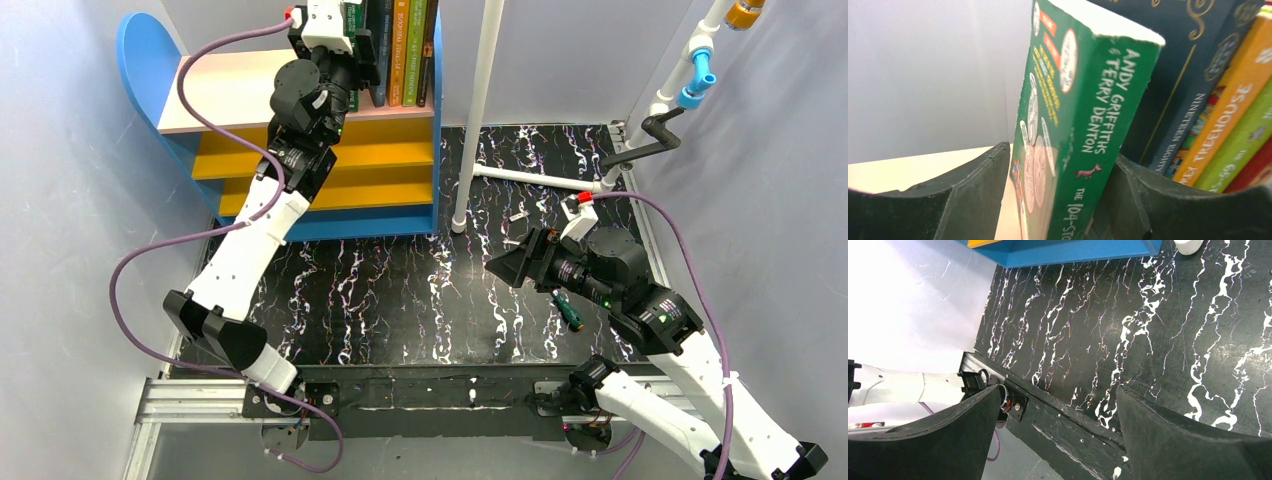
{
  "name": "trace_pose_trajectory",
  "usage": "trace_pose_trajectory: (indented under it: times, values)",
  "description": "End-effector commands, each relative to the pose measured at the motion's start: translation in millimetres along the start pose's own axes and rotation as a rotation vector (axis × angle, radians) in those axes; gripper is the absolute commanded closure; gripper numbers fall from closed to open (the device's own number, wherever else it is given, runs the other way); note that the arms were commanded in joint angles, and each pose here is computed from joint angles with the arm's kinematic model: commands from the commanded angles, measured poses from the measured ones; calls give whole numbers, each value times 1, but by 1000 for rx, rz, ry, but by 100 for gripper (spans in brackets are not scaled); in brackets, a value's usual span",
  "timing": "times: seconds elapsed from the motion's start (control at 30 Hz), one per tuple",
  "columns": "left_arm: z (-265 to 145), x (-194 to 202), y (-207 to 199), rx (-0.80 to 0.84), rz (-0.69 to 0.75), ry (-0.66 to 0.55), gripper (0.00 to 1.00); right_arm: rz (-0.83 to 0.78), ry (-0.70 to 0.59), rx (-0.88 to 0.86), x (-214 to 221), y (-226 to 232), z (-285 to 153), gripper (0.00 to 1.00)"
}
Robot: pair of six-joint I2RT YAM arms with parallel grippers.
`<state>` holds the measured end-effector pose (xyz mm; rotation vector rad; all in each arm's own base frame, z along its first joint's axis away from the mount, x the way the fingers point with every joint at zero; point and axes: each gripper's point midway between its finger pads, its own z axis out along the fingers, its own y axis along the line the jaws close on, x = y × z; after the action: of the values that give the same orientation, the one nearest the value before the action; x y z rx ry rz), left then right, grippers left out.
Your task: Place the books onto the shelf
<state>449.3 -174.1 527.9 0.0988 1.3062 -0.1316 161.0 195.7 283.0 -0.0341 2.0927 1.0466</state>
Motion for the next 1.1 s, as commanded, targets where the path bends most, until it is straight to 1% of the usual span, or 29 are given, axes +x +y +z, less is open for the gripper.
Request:
trace_pose_trajectory:
  times: [0.0,0.2,0.4,0.47,0.57,0.67,0.73,0.8,0.87,0.97,1.0,1.07]
  values:
    - [-26,-47,5,23,-71,-80,36,3,-27,-29,-5,6,-1,7]
    - [-39,-70,9,33,-99,-131,36,12,-25,-30,-5,6,0,7]
    - [-49,-77,10,47,-129,-147,36,15,-20,-49,-6,11,2,7]
    - [-53,-81,7,66,-172,-152,35,16,-20,-49,-6,11,3,7]
    - [-59,-87,4,88,-198,-155,30,18,-14,-54,-5,11,5,7]
    - [-64,-91,8,72,-231,-159,30,21,-11,-60,-5,12,6,7]
    - [-68,-95,15,46,-240,-174,34,20,-12,-62,-5,13,7,7]
    - [-71,-95,27,-19,-260,-177,38,19,-15,-66,-6,13,7,7]
    - [-73,-89,48,-137,-280,-178,47,19,-11,-70,-5,14,9,7]
    - [-78,-80,69,-265,-318,-192,57,21,-6,-75,-5,15,11,7]
    - [-78,-76,75,-301,-331,-190,58,21,-4,-79,-4,15,11,7]
    - [-67,-69,77,-339,-291,-151,56,22,-2,-88,-4,17,11,7]
